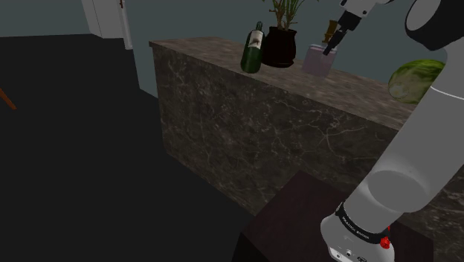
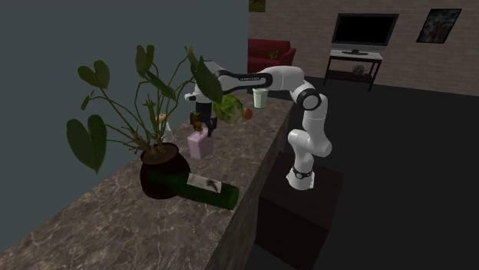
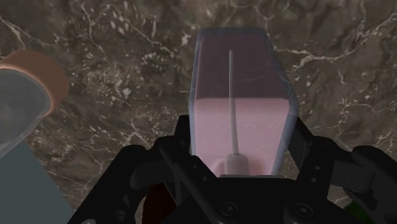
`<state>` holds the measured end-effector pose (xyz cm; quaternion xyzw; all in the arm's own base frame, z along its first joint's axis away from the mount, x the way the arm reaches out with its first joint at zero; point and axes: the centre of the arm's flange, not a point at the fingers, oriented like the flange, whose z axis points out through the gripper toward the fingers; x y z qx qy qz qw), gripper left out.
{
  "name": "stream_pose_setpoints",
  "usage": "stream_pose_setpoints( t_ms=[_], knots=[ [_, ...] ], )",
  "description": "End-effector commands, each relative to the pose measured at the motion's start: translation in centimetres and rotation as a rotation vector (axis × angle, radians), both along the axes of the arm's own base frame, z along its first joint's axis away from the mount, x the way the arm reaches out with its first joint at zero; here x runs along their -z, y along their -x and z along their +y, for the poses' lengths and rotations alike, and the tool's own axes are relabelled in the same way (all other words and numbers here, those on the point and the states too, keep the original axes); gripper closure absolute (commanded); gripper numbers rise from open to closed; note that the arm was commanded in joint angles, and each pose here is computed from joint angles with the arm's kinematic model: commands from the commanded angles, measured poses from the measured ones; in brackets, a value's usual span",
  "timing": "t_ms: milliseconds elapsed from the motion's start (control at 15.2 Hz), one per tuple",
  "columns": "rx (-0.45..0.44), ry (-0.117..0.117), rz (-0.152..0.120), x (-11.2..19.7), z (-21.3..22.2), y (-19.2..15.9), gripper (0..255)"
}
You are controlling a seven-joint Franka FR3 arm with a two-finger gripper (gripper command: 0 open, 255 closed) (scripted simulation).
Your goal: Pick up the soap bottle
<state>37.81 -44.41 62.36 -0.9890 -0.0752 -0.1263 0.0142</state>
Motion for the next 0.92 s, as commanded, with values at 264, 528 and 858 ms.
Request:
stream_pose_setpoints(
  t_ms=[264,528,858],
  knots=[
    [0.0,0.0,0.0,-3.1,-0.1,0.0,255],
    [0.0,0.0,0.0,-5.2,-0.1,0.0,255],
    [0.0,0.0,0.0,-6.9,0.0,0.0,255]
  ],
)
